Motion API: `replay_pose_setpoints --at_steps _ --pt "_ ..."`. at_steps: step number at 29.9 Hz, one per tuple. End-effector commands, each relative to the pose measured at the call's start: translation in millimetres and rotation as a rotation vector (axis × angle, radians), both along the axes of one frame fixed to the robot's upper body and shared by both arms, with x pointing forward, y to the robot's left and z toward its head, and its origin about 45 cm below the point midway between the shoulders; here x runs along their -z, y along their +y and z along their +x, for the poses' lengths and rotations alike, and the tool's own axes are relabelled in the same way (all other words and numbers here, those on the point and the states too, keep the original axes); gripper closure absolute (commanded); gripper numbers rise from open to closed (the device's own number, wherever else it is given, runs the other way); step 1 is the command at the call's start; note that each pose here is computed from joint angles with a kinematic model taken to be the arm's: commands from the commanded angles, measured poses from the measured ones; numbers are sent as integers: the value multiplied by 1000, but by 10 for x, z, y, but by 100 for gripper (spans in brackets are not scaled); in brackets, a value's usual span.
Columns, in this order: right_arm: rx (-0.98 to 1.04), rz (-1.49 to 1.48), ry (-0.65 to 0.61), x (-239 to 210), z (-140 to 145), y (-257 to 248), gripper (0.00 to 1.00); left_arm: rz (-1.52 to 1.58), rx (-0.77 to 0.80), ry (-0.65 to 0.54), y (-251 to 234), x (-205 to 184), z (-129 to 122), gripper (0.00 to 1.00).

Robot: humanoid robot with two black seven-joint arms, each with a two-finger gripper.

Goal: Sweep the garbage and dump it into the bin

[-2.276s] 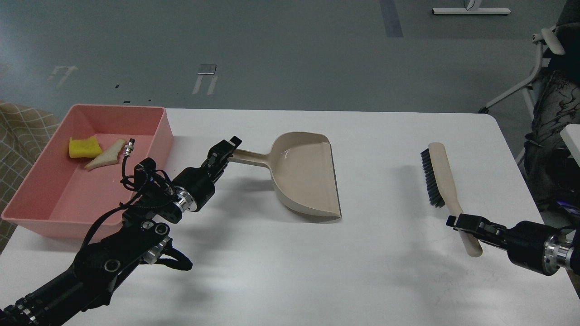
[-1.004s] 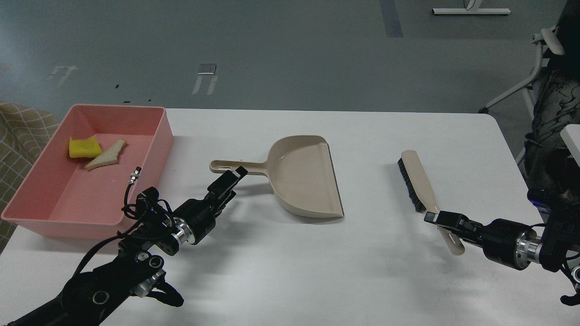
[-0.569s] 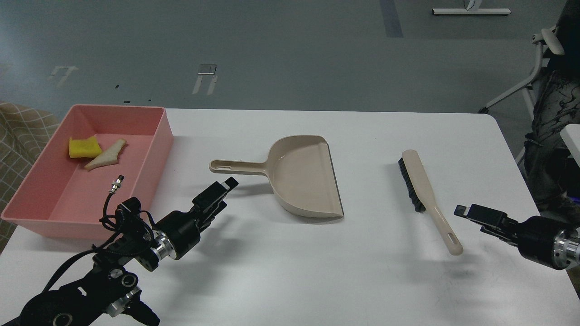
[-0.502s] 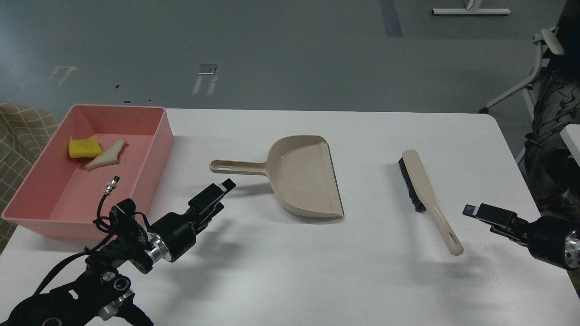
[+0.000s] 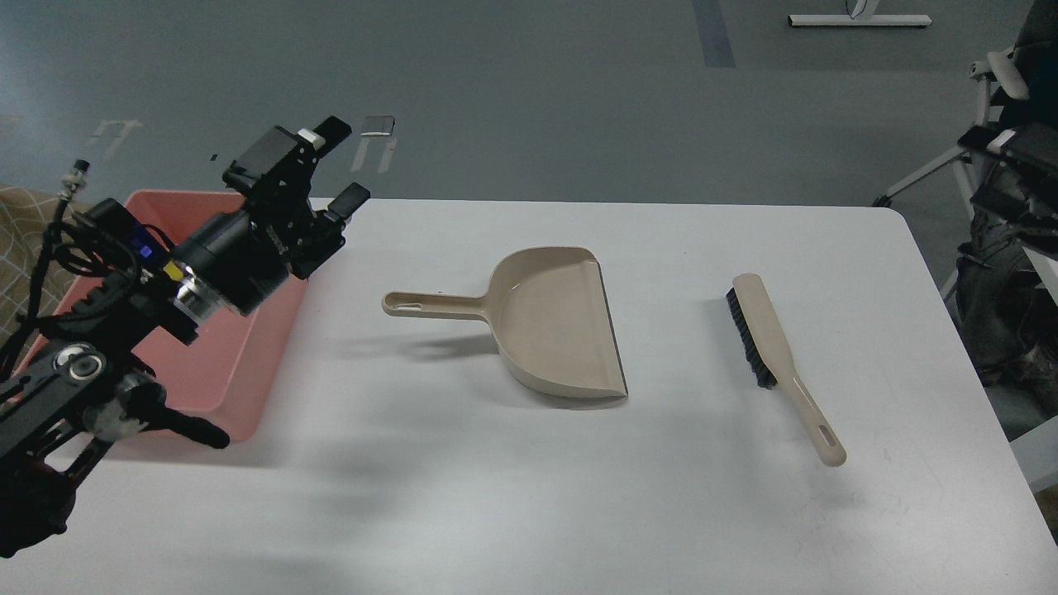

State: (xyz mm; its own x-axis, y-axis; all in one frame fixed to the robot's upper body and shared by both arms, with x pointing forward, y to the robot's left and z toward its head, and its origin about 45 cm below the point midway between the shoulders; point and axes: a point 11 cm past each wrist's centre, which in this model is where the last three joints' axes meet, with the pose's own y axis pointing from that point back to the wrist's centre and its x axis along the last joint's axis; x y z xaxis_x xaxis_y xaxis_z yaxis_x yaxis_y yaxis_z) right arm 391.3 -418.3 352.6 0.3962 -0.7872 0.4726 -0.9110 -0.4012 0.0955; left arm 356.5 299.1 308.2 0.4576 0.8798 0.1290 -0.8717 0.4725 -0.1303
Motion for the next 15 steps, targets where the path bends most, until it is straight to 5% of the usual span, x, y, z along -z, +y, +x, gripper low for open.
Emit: replay_pose_setpoints --at_steps 1,9,15 --pt "62 178 -98 -142 389 61 1 -48 -65 -20 86 -100 370 2" --pt "135 514 -140 -52 1020 512 1 -197 -151 59 -122 41 1204 2" --pt "78 722 -138 282 1113 1160 1 -282 -60 160 -319 325 1375 2"
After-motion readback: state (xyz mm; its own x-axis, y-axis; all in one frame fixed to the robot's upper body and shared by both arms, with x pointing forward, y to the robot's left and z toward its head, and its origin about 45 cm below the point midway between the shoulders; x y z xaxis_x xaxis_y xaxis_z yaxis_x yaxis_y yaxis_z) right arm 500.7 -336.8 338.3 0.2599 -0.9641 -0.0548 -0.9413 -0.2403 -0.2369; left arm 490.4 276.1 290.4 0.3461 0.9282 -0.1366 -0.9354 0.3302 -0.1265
